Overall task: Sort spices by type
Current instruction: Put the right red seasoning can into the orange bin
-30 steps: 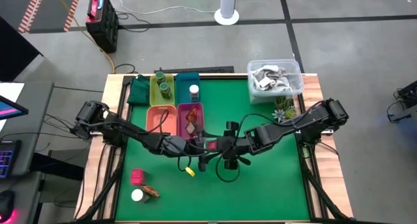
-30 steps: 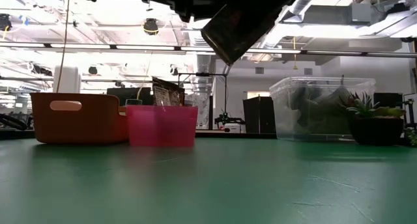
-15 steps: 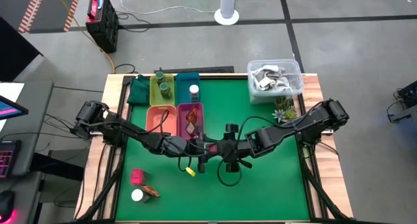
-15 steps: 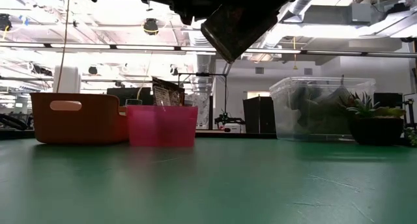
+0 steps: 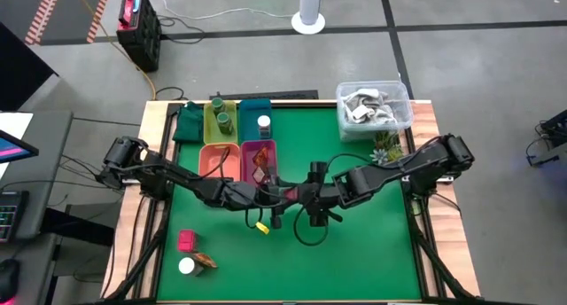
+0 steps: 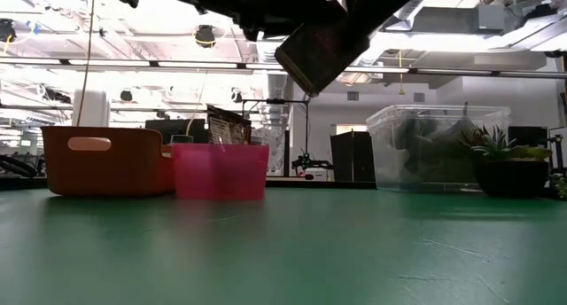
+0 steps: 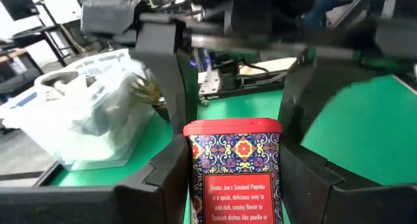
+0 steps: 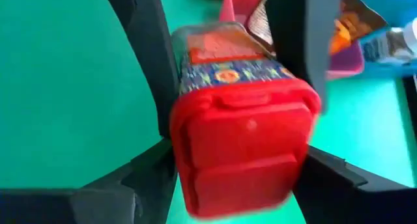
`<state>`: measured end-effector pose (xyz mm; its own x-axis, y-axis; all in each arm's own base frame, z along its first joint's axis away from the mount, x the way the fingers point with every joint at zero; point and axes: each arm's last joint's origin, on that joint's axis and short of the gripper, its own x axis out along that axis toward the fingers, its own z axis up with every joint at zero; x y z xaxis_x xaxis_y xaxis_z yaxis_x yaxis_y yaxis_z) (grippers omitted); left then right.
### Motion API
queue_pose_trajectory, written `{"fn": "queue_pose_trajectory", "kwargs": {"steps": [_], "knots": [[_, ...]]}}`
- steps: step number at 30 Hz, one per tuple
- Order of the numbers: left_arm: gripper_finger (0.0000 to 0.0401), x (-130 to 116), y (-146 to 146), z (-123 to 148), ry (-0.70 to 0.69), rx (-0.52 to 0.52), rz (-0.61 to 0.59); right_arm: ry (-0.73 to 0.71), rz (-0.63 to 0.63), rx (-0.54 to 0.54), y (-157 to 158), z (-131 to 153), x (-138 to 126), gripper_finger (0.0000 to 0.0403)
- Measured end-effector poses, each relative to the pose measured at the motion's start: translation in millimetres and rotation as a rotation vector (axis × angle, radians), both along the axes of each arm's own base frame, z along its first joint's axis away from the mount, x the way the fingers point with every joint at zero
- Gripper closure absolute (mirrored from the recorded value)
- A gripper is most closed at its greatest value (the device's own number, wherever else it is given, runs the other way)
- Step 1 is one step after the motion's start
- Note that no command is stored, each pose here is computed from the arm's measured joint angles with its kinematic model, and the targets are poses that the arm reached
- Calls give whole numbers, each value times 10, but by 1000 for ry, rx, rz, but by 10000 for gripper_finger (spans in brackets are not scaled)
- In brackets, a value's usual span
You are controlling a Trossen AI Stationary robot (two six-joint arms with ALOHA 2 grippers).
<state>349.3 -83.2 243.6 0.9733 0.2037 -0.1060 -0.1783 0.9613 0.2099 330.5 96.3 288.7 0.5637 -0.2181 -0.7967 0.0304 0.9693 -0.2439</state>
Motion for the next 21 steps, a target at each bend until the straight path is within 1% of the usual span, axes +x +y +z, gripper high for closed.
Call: {"fn": "queue_pose_trajectory", "kwargs": {"steps": [6, 9, 13, 16, 19, 21], "knots": [[222, -1, 10, -3, 10, 27, 12, 38, -12, -2, 3, 220, -58, 110], [222, 1, 24, -4, 11, 27, 23, 60, -21, -4, -9, 283, -90, 110], [222, 1, 27, -6, 13, 29, 28, 119, -45, -14, -30, 268, -149, 110], [222, -11, 33, -9, 32, 52, 54, 180, -92, -14, -56, 254, -226, 110], [222, -72, 48, 49, 56, 67, 73, 214, -154, -22, -65, 255, -304, 110], [222, -132, 51, 117, 69, 68, 75, 211, -185, -47, -43, 269, -353, 110]]}}
